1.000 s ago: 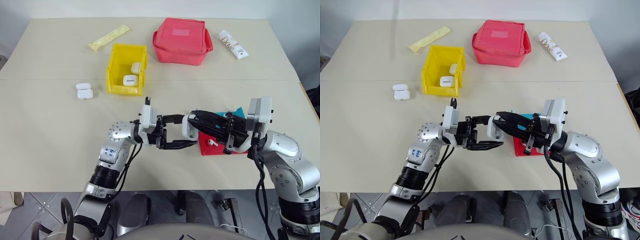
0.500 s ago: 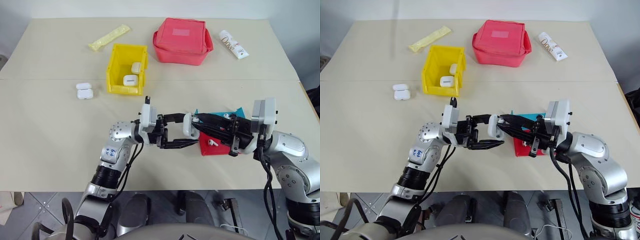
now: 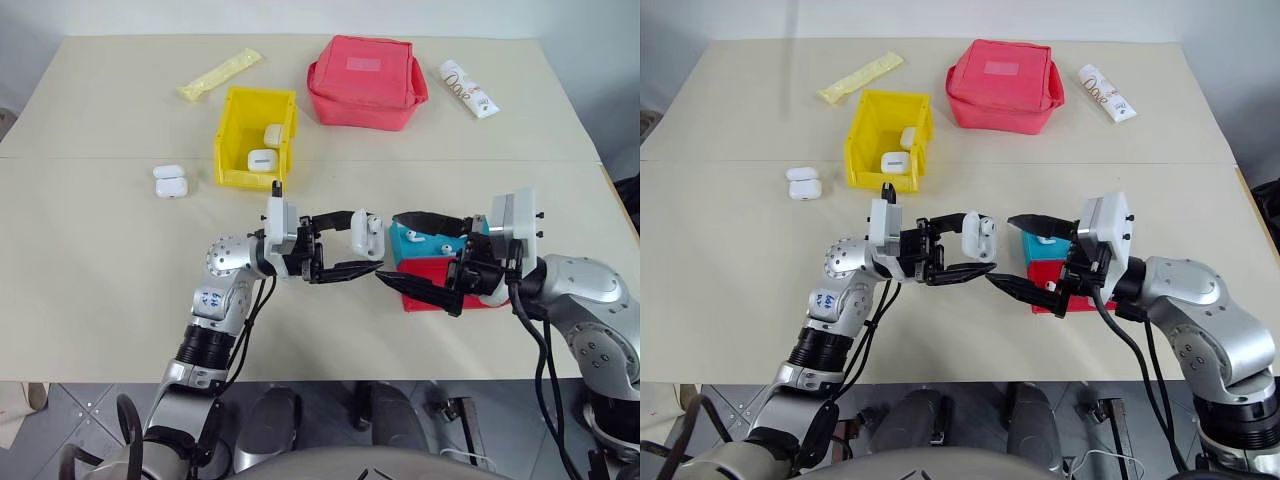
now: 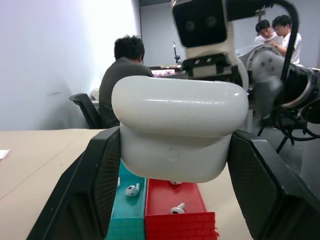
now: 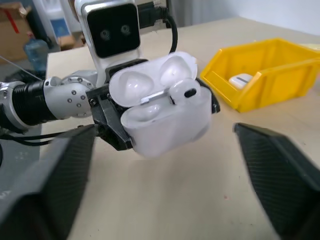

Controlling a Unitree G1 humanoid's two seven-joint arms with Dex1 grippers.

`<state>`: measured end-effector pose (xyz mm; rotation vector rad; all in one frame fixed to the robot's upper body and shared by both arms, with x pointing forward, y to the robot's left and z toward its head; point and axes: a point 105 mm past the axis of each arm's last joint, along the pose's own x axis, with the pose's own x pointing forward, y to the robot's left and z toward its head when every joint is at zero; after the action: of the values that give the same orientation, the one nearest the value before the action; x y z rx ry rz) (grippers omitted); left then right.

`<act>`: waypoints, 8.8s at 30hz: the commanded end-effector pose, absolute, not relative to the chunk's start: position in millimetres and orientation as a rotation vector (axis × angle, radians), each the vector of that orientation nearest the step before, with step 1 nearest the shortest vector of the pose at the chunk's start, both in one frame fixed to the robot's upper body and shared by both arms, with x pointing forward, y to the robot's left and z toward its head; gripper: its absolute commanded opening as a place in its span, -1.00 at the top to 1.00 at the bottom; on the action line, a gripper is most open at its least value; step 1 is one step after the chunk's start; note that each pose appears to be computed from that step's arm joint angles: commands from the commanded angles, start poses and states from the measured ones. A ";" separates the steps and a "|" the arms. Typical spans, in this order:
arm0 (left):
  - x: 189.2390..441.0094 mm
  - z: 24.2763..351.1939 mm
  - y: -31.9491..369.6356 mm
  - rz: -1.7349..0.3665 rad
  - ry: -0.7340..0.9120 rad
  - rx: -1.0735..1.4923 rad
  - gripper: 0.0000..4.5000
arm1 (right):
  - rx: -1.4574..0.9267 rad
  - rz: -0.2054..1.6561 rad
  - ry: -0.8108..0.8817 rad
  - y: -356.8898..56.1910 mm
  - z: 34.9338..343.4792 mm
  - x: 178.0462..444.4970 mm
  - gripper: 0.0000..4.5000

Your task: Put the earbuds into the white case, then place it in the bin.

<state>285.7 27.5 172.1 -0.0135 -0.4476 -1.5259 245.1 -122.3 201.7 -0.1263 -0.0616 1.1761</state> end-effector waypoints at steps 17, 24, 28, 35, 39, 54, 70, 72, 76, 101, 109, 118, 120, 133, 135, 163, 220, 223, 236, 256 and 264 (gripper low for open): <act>306.7 174.3 51.1 -1.411 -0.463 0.035 -0.25 | -0.260 0.656 0.280 -262.8 177.6 166.7 -0.99; 313.0 174.9 56.9 -1.384 -0.462 0.049 -0.25 | -0.271 0.650 0.275 -261.7 180.7 169.7 -0.99; 314.9 176.5 59.8 -1.367 -0.469 0.059 -0.25 | -0.308 0.697 0.273 -253.6 184.0 180.1 -0.99; 313.0 177.0 62.9 -1.345 -0.476 0.072 -0.25 | -0.417 0.810 0.303 -226.7 191.1 233.1 -0.99; 311.1 176.8 64.3 -1.327 -0.479 0.073 -0.25 | -0.466 0.809 0.397 -223.4 186.0 259.6 -0.99; 297.0 171.8 71.0 -1.260 -0.472 0.068 -0.25 | -0.612 0.845 0.590 -193.0 175.6 341.2 -0.29; 292.0 170.7 70.0 -1.243 -0.475 0.067 -0.25 | -0.647 0.886 0.620 -161.3 173.0 365.5 -0.03; 292.3 170.7 69.7 -1.242 -0.475 0.067 -0.25 | -0.640 0.895 0.636 -157.6 171.9 365.1 -0.03; 292.1 170.3 70.1 -1.241 -0.473 0.067 -0.25 | -0.622 0.891 0.679 -151.4 168.4 364.9 -0.03; 292.2 170.9 70.2 -1.226 -0.474 0.065 -0.25 | -0.562 0.742 0.829 -153.0 145.7 373.9 -0.03; 292.1 171.3 70.3 -1.224 -0.476 0.068 -0.25 | -0.564 0.744 0.840 -154.3 142.1 373.5 -0.03; 293.2 171.2 71.2 -1.219 -0.476 0.070 -0.25 | -0.563 0.752 0.835 -152.7 141.5 373.7 0.78; 293.7 171.1 71.0 -1.220 -0.475 0.069 -0.25 | -0.566 0.753 0.828 -152.9 142.6 373.8 0.78; 295.0 166.6 64.2 -1.278 -0.457 0.047 -0.25 | -0.440 0.942 0.279 -133.4 210.7 345.6 0.78; 295.5 165.5 62.9 -1.296 -0.453 0.041 -0.25 | -0.342 0.935 0.139 -135.0 229.5 335.1 0.78; 297.2 189.1 27.9 -1.521 -0.548 0.018 -0.25 | 0.388 1.131 -0.032 -92.6 234.8 231.9 0.78; 285.0 205.0 26.7 -1.566 -0.511 -0.039 -0.25 | 0.345 1.056 0.152 -105.4 162.5 246.0 0.78; 286.1 206.2 28.7 -1.554 -0.520 -0.036 -0.25 | 0.340 1.039 0.184 -109.7 155.0 247.8 0.78; 281.8 200.8 28.7 -1.598 -0.517 0.002 -0.25 | 0.255 1.084 0.261 -109.9 147.9 252.5 0.78; 278.6 193.9 27.3 -1.625 -0.497 0.028 -0.25 | 0.124 1.120 0.325 -108.2 147.6 256.0 0.78; 279.9 192.8 27.0 -1.618 -0.480 0.011 -0.25 | 0.109 1.120 0.298 -105.4 151.9 257.6 0.78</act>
<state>292.0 33.5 157.7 0.0057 -0.2924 -1.5633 248.1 -94.0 181.3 0.1446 0.1599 1.2324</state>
